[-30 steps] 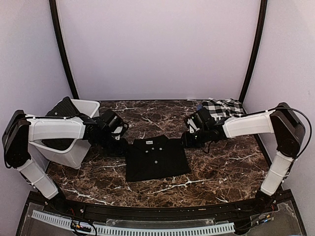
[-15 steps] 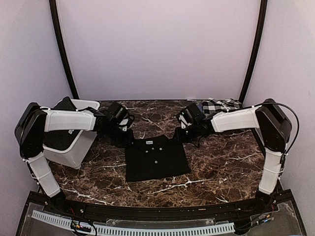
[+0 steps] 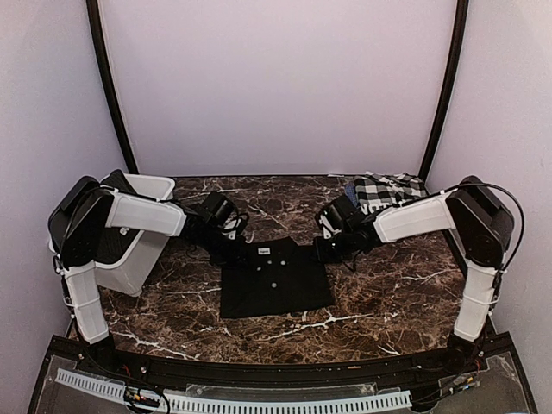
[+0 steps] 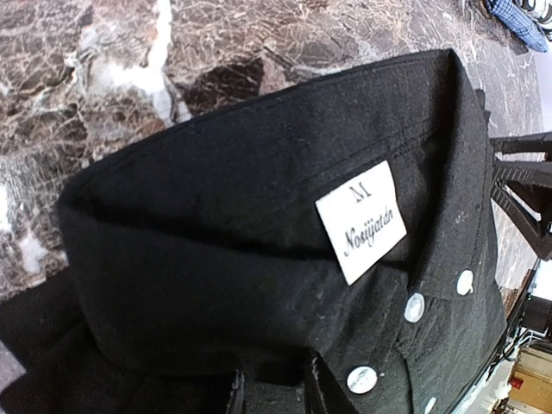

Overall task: Fold and stack the long sleeve shirts
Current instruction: Adjust the square-folded shirt at the center of the board, then move the square-folded shirt to the center of the board.

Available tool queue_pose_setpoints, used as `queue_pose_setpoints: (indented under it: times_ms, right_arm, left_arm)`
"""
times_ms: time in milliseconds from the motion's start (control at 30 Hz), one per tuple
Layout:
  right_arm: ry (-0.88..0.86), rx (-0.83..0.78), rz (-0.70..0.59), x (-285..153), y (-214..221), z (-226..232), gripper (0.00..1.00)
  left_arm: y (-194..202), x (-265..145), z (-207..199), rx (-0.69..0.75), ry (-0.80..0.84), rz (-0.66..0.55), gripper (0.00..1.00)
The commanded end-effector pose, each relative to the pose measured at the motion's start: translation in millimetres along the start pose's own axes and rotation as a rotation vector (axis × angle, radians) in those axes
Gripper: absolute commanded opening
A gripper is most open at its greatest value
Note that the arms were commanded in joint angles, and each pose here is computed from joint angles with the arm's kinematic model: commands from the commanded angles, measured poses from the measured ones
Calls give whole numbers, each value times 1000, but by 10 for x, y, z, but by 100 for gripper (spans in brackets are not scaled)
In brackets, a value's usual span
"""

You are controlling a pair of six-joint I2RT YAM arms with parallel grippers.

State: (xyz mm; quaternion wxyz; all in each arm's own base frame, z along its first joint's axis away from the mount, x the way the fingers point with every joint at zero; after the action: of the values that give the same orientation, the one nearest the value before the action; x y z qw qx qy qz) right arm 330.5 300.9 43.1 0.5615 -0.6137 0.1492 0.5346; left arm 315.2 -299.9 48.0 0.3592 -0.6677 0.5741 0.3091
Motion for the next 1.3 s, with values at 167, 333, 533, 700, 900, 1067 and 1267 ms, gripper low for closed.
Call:
queue_pose_setpoints:
  times_ms: [167,333,533,700,900,1067,1267]
  right_arm:
    - [75,0,-38,-425,-180,-95,33]
    - [201,10,-77,-545,-482,-481,37]
    - [340,29,-99,-563,-798,-968,37]
    - [431,24,-83,-428,-954,-1280,37]
    - [540,10,-55,-237,-1102,-1584,37]
    - [643,-19,23,-82,-997,-1768,37]
    - [648,-18,59,50,-834,-1809,37]
  left_arm:
    - [47,-108,64,45,-91,-9,24]
    - [-26,-270,-230,128,-89,-44,25]
    - [-82,-525,-459,168,-58,-109,26]
    - [-10,-543,-707,224,-5,-99,26]
    - [167,-439,-827,257,17,-55,26]
    - [264,-442,-970,294,56,-43,26]
    - [401,-303,-1315,376,144,-23,26]
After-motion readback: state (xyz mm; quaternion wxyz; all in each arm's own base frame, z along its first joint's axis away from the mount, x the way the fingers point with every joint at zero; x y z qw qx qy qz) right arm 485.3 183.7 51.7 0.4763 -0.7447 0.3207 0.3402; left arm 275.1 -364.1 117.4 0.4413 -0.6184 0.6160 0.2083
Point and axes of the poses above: each gripper's point midway between its finger pads, its own x axis out along the fingers, its own z axis along the line the jaws close on, y = z × x, the point moved 2 cm from there along -x, back along the fingers, and after that the axes turned 12 degrees about -x, right-handed, at the moved point
